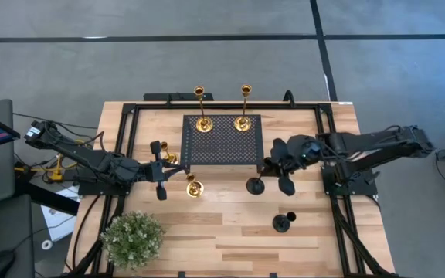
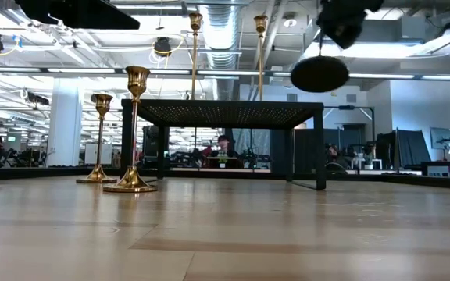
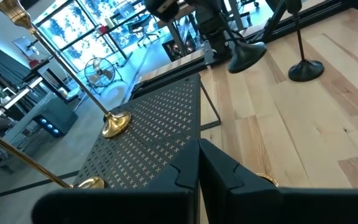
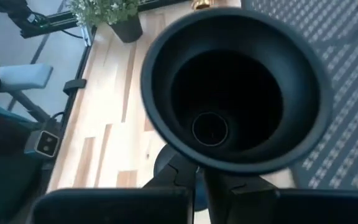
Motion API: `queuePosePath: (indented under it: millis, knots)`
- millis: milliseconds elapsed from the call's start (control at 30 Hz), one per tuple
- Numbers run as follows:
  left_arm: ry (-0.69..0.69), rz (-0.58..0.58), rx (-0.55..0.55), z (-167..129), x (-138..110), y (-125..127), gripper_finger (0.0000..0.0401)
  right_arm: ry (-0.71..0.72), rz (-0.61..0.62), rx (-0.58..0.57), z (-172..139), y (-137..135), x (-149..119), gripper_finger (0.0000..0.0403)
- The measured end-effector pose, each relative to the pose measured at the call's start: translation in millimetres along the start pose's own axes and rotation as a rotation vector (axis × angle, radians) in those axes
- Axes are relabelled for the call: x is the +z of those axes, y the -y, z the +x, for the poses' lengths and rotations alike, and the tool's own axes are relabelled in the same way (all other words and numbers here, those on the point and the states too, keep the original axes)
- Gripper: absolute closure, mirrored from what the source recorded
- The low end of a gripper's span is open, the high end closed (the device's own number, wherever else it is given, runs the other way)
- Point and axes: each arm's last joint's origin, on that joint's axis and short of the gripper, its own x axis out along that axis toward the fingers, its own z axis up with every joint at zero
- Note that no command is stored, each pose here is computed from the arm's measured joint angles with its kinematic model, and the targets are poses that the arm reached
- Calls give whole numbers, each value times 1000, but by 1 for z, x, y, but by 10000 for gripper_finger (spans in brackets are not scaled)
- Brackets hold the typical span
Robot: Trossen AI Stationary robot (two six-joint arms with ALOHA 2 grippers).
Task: Pick & Place candle stick holders
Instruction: Put the black candle holder on the shelf
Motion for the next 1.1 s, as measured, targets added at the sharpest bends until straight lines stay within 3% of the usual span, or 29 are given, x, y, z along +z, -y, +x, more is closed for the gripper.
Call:
queuePosePath:
  millis: [467, 800, 1100]
  knots:
    - [0, 4, 0, 0, 0, 0, 392, -4, -153, -61, 17, 25, 58, 403]
    - [0, 4, 0, 0, 0, 0, 393, -38, -142, -105, 29, 43, 74, 403]
    - [0, 4, 0, 0, 0, 0, 396, -45, -203, -121, 35, 50, 85, 403]
